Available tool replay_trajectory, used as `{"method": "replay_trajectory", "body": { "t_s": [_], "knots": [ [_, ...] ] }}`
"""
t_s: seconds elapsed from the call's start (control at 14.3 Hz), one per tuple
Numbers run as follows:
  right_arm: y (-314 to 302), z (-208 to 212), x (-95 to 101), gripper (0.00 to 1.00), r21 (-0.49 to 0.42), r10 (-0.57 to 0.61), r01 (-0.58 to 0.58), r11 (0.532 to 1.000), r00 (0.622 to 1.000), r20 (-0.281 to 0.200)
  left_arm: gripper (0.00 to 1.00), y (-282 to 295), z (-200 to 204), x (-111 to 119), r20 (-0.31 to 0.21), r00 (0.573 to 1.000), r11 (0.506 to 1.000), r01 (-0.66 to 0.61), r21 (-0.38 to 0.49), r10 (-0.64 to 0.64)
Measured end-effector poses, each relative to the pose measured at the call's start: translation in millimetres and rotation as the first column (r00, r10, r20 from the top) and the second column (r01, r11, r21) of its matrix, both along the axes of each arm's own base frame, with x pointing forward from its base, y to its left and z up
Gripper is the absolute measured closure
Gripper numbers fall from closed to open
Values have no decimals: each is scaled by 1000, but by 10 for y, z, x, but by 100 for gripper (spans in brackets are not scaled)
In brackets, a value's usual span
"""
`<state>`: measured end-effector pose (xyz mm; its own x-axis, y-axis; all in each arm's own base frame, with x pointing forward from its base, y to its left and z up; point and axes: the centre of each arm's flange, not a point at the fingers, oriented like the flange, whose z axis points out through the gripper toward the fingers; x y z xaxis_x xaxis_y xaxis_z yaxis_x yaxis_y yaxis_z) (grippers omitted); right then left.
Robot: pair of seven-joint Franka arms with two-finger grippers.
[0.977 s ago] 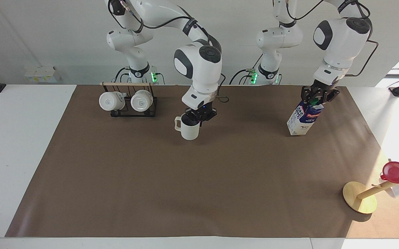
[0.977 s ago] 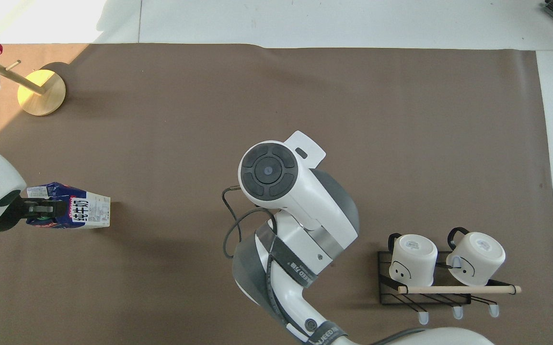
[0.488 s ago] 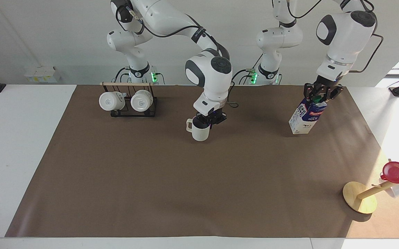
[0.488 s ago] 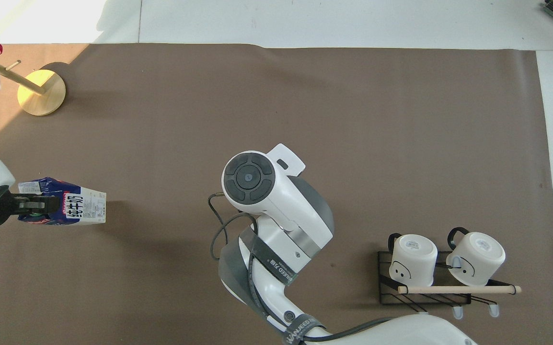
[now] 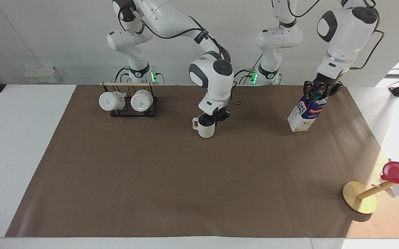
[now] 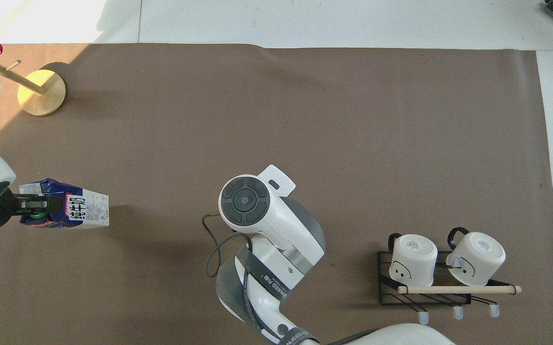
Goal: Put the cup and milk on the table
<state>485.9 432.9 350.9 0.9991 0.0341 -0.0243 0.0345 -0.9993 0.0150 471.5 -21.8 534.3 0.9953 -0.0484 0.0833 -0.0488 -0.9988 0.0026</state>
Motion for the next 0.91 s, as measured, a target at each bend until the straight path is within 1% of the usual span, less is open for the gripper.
{"method": "replay_trajectory", "body": {
  "t_s": [0.21, 0.28, 0.35, 0.42, 0.49, 0.56, 0.77, 0.91],
  "knots": [
    [-7, 61, -5, 48, 5, -1, 1, 1000, 1000, 7, 46, -114, 9, -6, 0, 1000, 1000, -8, -2, 8],
    [-7, 103, -3, 36, 10, -1, 1, 1000, 1000, 13, 47, -145, 10, -8, 0, 1000, 1000, -11, -3, 11],
    [-11, 179, 7, 26, 18, -3, 3, 1000, 1000, 24, 46, -187, 11, -11, 0, 1000, 1000, -13, -4, 13],
    [-38, 312, 34, 14, 31, -10, 9, 999, 999, 42, 47, -258, 13, -18, 0, 1000, 1000, -17, -6, 17],
    [-102, 489, 80, 4, 46, -23, 20, 999, 998, 66, 47, -352, 16, -27, 0, 1000, 1000, -25, -9, 25],
    [-228, 725, 146, 0, 63, -47, 41, 997, 995, 92, 47, -493, 22, -45, 1, 999, 999, -40, -13, 40],
    [-941, 1454, 373, 0, 77, -133, 123, 989, 981, 141, 47, -1026, 66, -144, 8, 997, 997, -71, -28, 71],
    [-1428, 1787, 498, 0, 84, -183, 171, 982, 969, 168, 48, -1323, 101, -223, 14, 995, 994, -102, -41, 103]
  ]
}}
